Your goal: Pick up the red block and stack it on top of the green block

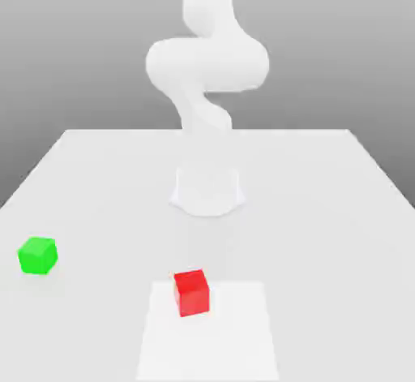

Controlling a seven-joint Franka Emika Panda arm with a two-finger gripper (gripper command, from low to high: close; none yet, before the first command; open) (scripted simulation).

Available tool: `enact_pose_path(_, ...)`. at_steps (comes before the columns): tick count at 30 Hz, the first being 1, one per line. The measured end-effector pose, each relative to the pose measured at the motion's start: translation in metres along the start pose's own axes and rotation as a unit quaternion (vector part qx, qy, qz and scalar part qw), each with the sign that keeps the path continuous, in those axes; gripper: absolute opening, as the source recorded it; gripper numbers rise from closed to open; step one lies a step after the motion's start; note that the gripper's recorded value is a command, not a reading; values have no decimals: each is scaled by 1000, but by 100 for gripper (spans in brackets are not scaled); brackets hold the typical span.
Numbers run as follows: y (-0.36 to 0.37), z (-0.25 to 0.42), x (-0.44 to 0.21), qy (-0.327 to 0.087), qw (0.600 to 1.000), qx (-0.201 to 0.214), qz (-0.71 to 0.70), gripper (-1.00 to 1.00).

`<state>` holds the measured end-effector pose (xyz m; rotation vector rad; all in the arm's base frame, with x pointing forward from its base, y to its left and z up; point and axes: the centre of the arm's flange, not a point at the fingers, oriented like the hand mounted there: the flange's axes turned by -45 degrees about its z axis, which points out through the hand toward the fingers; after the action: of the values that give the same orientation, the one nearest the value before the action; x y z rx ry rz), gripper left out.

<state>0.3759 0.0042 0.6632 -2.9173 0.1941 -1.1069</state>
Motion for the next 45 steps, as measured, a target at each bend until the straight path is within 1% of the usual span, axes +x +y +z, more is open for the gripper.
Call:
enact_pose_path(5, 4, 107, -37, -73, 990, -41, 114, 0)
enact_pose_path(10, 19, 196, -94, -138, 960, -85, 228, 0)
enact_pose_path(15, 38, 265, -167, -196, 910, -133, 339, 0)
enact_pose_path(21, 55, 315, -266, -256, 825, -193, 465, 0)
enact_pose_path(23, 58, 325, -297, -271, 795, -211, 500, 0)
enact_pose_path(24, 60, 330, -305, -273, 787, -216, 509, 0)
enact_pose_path(32, 62, 371, -345, -276, 780, -219, 516, 0)
enact_pose_path(33, 63, 375, -351, -277, 780, -220, 516, -100)
enact_pose_path(40, 63, 376, -351, -276, 781, -219, 516, -100)
enact_pose_path(45, 61, 355, -328, -274, 781, -219, 517, -100)
